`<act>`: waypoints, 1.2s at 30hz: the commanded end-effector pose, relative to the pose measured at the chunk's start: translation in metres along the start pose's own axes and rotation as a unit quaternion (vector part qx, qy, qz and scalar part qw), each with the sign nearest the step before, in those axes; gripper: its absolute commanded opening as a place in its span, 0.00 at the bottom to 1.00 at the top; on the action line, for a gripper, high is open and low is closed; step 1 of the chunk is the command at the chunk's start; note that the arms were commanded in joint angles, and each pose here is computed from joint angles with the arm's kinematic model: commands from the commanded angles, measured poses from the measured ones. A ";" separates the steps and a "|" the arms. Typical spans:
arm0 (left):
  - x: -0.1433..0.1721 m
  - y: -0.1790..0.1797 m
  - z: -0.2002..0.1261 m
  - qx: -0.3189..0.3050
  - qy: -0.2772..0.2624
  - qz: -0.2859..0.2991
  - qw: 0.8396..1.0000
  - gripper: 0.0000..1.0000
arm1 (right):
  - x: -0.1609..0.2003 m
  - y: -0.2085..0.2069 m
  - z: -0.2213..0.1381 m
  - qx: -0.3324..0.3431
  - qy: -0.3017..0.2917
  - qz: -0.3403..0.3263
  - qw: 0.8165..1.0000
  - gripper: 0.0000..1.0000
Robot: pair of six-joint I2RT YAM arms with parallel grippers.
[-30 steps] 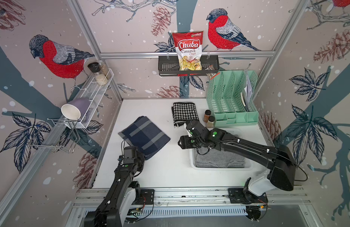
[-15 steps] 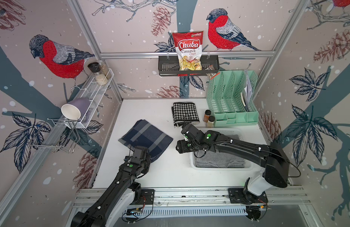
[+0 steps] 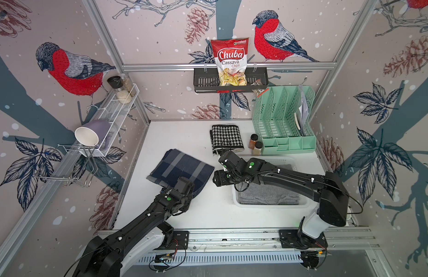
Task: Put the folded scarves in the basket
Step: Move the scarf to the center of the board.
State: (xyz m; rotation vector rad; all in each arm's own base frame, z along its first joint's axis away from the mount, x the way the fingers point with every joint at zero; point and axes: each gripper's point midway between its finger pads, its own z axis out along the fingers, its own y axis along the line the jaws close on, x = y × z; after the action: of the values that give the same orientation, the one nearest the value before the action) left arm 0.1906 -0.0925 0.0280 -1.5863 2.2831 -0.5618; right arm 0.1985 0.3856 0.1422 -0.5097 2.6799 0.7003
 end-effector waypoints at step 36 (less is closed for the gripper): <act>0.072 -0.085 -0.019 0.086 0.073 0.174 0.978 0.52 | -0.033 -0.022 0.015 0.022 -0.010 0.098 0.995 0.73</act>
State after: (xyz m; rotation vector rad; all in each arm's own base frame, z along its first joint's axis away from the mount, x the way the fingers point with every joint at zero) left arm 0.2298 -0.1809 0.0747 -1.1603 2.4374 -0.7766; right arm 0.2352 0.3800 0.1289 -0.2415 2.7540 0.6819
